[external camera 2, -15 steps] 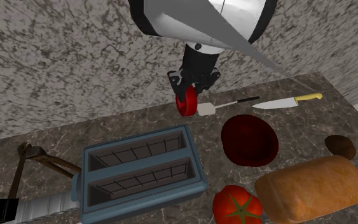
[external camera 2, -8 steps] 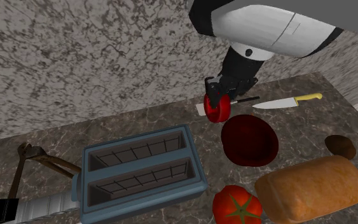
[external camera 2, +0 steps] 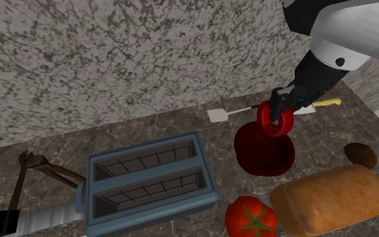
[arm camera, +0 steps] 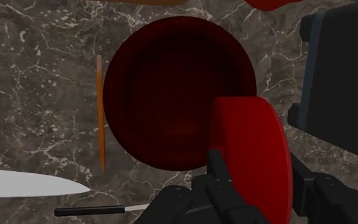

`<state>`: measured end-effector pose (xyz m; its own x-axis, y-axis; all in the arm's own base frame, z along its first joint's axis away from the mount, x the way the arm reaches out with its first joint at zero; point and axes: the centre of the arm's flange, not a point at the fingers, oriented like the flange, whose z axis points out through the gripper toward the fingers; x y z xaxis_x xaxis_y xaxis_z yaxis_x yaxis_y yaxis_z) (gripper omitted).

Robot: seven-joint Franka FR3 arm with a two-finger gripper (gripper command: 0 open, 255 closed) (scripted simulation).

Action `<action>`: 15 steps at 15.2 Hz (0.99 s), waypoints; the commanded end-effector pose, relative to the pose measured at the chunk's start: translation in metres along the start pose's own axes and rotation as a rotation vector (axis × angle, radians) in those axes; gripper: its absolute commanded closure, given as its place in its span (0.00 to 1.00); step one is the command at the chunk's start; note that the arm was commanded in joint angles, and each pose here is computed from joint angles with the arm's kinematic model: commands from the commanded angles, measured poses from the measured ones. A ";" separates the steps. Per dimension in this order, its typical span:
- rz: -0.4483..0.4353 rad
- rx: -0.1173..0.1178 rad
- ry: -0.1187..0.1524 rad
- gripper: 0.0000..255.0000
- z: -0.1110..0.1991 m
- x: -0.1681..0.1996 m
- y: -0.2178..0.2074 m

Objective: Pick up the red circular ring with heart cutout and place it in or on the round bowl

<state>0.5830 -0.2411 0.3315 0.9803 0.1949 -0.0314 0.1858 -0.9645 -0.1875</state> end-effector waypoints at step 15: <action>-0.001 0.000 0.000 1.00 0.075 -0.013 0.023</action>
<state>0.5695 -0.2525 0.2580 0.9800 0.1962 -0.0317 0.1870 -0.9642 -0.1882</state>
